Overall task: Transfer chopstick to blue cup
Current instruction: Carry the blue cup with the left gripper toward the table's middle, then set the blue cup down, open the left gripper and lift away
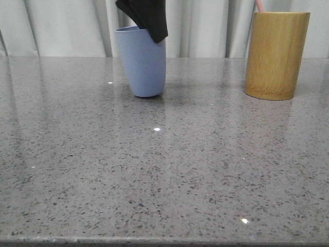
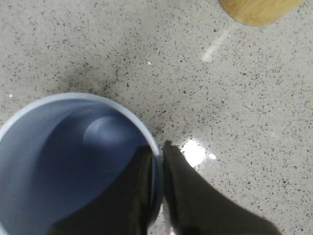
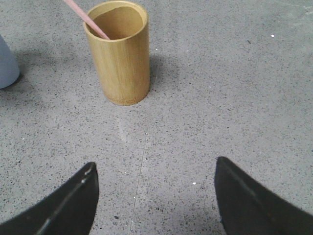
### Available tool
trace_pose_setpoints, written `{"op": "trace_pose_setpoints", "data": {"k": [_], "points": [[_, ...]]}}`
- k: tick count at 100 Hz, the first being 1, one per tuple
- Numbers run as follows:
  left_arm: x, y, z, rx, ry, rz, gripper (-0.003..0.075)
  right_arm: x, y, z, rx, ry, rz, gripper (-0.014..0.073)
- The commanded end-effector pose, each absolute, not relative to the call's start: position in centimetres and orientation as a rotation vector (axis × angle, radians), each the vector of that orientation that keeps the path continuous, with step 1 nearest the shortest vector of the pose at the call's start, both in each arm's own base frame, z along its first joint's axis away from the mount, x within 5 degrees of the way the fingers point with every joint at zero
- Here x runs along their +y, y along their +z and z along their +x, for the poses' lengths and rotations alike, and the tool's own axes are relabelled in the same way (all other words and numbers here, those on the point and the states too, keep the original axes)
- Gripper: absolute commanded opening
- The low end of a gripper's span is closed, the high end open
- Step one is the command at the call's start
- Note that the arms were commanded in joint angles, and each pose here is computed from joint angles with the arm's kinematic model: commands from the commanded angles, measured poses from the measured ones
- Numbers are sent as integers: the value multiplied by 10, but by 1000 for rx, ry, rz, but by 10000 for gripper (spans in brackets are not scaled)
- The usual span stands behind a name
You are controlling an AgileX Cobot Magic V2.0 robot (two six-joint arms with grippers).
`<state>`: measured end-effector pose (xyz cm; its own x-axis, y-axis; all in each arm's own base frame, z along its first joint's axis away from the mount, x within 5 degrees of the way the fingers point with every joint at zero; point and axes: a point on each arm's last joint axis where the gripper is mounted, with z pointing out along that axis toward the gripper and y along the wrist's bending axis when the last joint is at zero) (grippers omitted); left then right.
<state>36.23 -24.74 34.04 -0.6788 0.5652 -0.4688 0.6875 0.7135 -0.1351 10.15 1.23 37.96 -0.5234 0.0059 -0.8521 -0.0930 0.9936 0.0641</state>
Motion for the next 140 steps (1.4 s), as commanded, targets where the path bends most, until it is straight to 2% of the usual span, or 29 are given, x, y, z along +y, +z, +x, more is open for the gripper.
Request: {"op": "trace_pose_setpoints", "data": {"k": [1, 50, 62, 81, 91, 117, 140], "points": [[-247, 370, 349, 2455, -468, 965, -19, 12, 395, 105, 2018, 125, -57, 510], [-247, 369, 350, 2457, -474, 965, 0, 12, 396, 105, 2017, 125, -57, 510], [-248, 369, 349, 2457, -485, 964, 109, 12, 396, 105, 2017, 125, -57, 510], [-248, 369, 349, 2457, -485, 964, 363, 12, 396, 105, 2017, 125, -57, 510], [-248, 369, 349, 2457, -485, 964, 432, 12, 396, 105, 2017, 125, -57, 510], [-247, 371, 349, 2452, -485, 963, 446, 12, 396, 105, 2017, 125, -57, 510], [-240, 392, 338, 2406, -495, 944, 446, 12, 396, 105, 2017, 125, -57, 510]]}}
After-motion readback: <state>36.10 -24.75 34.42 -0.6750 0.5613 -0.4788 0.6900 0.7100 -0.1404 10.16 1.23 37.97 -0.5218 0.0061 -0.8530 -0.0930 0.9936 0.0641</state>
